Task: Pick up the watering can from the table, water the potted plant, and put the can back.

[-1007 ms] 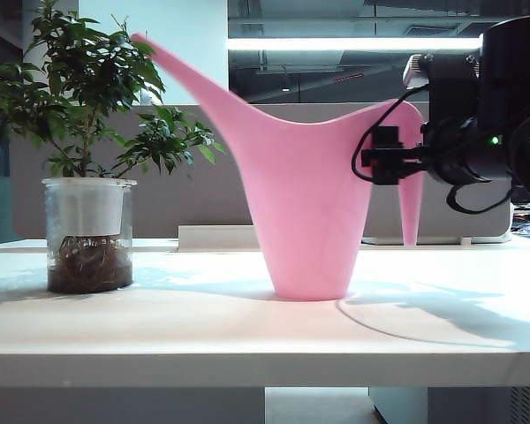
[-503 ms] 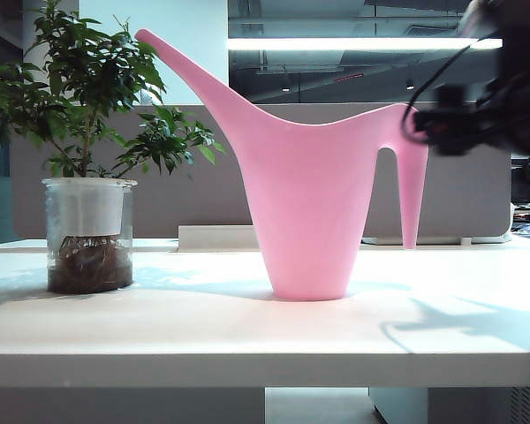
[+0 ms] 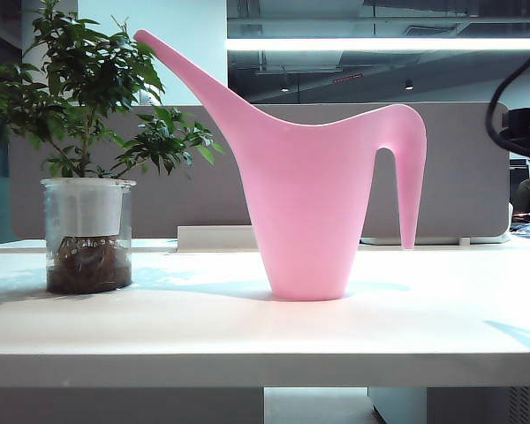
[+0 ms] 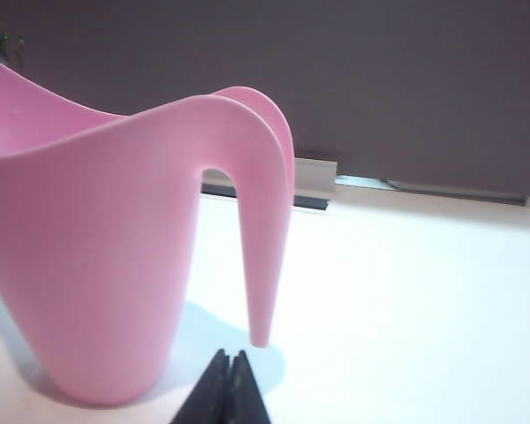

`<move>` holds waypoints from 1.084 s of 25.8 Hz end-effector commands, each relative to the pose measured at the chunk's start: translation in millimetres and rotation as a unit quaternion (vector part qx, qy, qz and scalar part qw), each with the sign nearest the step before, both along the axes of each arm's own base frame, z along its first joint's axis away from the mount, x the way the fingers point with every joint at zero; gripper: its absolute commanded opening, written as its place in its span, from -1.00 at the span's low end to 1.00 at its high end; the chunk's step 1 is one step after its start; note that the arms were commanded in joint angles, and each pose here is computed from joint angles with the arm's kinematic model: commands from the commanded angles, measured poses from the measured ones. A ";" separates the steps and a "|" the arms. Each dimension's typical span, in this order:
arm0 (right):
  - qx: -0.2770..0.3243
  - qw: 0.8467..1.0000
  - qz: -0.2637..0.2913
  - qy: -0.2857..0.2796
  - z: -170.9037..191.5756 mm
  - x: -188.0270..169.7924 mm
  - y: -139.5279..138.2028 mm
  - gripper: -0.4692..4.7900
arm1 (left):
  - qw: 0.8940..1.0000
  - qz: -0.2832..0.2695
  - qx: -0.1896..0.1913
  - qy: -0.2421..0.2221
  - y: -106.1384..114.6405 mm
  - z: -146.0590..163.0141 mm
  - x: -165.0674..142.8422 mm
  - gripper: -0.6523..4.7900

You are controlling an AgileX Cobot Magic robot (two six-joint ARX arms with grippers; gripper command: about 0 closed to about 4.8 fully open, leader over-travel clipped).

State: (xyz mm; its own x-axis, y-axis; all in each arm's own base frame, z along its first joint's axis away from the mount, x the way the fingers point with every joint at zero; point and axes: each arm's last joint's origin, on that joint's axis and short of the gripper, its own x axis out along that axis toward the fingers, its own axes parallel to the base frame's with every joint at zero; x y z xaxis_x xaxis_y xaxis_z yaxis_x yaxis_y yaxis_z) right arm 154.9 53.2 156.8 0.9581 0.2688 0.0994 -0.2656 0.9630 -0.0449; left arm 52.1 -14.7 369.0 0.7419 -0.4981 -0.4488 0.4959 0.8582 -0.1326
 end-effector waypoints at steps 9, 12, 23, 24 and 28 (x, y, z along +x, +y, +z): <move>-0.016 0.999 0.016 0.049 -10.7 -2.8 4.5 -0.82 | 0.999 0.000 -0.001 -0.036 0.0 -67.3 7.4 -0.78; -0.017 0.998 0.016 0.051 -11.2 -2.8 4.5 -0.82 | 0.998 0.008 0.016 -0.062 0.7 -92.9 18.8 -0.78; -0.017 0.998 0.016 0.051 -11.2 -2.8 4.5 -0.82 | 0.945 0.218 0.039 -0.241 12.0 -173.5 34.6 -0.78; -0.017 0.998 0.016 0.051 -11.3 -2.8 4.4 -0.82 | 0.944 0.227 0.043 -0.234 12.6 -178.8 36.5 -0.78; -0.018 0.998 0.016 0.054 -11.7 -2.7 4.4 -0.82 | 0.949 0.232 0.047 -0.207 12.9 -197.2 40.7 -0.78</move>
